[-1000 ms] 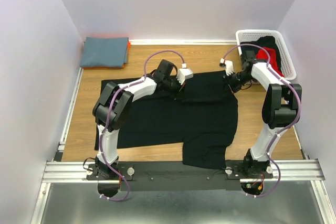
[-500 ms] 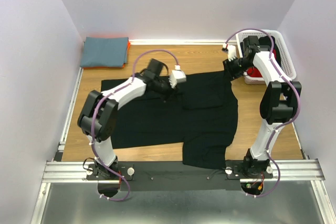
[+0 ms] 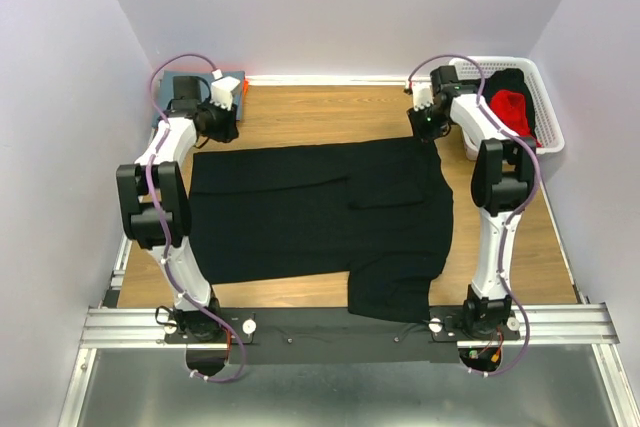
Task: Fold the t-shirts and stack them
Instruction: Fold the tshirt
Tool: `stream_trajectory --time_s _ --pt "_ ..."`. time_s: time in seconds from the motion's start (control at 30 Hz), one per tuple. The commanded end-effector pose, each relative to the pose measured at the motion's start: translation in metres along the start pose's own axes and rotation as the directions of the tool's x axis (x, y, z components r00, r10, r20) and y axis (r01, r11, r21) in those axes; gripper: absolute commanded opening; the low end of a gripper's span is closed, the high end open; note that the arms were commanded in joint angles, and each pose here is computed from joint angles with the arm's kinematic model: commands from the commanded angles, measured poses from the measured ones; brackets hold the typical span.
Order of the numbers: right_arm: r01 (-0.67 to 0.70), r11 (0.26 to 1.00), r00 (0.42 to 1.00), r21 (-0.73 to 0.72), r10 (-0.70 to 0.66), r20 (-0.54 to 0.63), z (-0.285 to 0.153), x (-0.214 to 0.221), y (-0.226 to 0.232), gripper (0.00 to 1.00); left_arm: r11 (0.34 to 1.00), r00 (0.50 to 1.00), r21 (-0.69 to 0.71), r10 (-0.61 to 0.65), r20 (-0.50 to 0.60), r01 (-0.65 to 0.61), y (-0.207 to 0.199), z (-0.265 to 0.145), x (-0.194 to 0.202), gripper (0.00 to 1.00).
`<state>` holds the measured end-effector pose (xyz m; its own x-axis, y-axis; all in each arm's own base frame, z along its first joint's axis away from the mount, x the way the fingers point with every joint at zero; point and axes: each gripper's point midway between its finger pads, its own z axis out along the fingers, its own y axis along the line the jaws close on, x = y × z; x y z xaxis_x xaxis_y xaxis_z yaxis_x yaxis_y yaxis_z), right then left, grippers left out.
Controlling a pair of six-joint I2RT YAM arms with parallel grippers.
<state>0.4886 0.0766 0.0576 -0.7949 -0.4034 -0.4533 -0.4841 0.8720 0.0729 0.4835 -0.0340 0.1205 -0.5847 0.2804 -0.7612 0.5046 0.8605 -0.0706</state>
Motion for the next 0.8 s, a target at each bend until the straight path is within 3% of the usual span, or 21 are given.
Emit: stream_trajectory --time_s 0.0,0.27,0.47,0.6,0.77 --pt "0.000 0.990 0.999 0.139 0.005 -0.035 0.016 0.001 -0.028 0.30 0.991 0.987 -0.110 -0.089 -0.133 0.075 0.035 0.008 0.042 0.34" --pt "0.051 0.974 0.987 0.222 -0.016 -0.160 0.046 0.034 -0.049 0.30 0.964 0.942 -0.220 -0.206 -0.265 0.149 0.071 0.018 0.107 0.30" --pt "0.072 0.953 0.979 0.293 -0.011 -0.205 0.054 0.044 -0.064 0.30 0.911 0.885 -0.347 -0.340 -0.320 0.224 0.115 0.016 0.149 0.18" --pt "0.067 0.955 0.984 0.290 -0.015 -0.179 0.054 0.035 -0.065 0.33 0.901 0.878 -0.353 -0.366 -0.308 0.252 0.128 0.013 0.152 0.15" --pt "0.051 0.954 0.994 0.297 -0.019 -0.111 0.067 0.004 -0.066 0.36 0.928 0.906 -0.278 -0.323 -0.273 0.247 0.124 0.028 0.119 0.18"
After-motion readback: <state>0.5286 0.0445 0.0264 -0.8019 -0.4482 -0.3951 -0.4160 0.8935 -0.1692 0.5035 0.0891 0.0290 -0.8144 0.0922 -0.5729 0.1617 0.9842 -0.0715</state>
